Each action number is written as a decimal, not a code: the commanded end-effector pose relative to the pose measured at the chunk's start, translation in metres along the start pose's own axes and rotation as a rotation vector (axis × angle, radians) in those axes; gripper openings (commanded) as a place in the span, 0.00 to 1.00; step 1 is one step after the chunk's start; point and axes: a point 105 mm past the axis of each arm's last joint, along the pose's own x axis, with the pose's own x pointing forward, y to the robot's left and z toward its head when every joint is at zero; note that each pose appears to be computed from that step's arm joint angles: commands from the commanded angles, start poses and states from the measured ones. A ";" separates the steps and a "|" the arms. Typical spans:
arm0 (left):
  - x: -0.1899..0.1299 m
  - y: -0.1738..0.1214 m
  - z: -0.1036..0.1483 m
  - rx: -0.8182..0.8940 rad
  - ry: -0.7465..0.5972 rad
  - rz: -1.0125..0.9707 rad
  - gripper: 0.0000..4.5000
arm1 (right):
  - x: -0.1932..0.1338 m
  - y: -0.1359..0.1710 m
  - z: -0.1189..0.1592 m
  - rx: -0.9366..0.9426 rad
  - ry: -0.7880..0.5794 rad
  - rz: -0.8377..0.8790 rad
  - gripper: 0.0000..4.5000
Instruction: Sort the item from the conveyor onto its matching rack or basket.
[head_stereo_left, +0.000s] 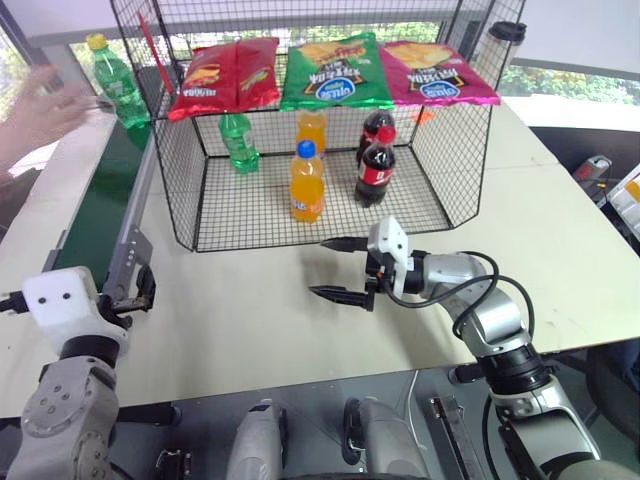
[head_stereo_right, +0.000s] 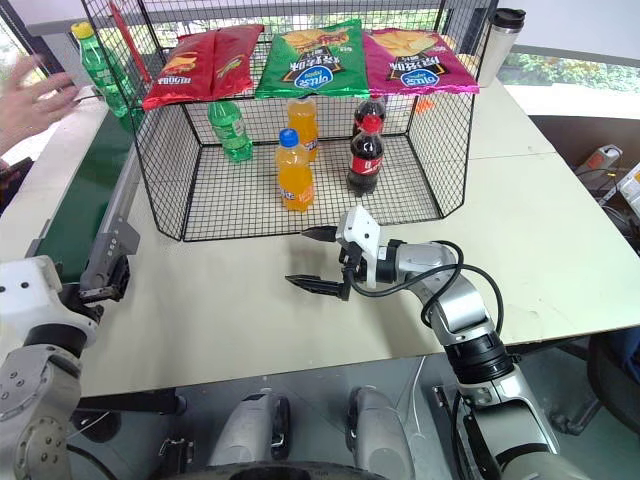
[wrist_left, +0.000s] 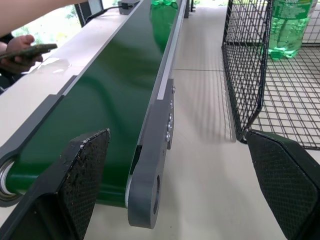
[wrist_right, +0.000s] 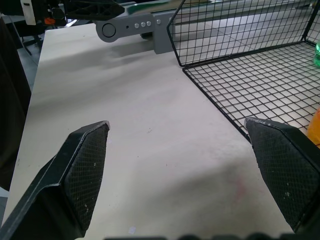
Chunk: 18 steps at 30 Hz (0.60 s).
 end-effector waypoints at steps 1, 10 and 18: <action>-0.003 0.007 0.005 -0.001 -0.030 0.024 1.00 | 0.002 0.003 0.015 -0.040 -0.042 0.014 1.00; -0.005 0.017 0.003 -0.018 -0.032 0.064 1.00 | 0.002 0.002 0.016 -0.039 -0.039 0.009 1.00; -0.006 0.028 0.005 -0.012 -0.044 0.113 1.00 | 0.002 0.008 0.033 -0.020 -0.148 0.049 1.00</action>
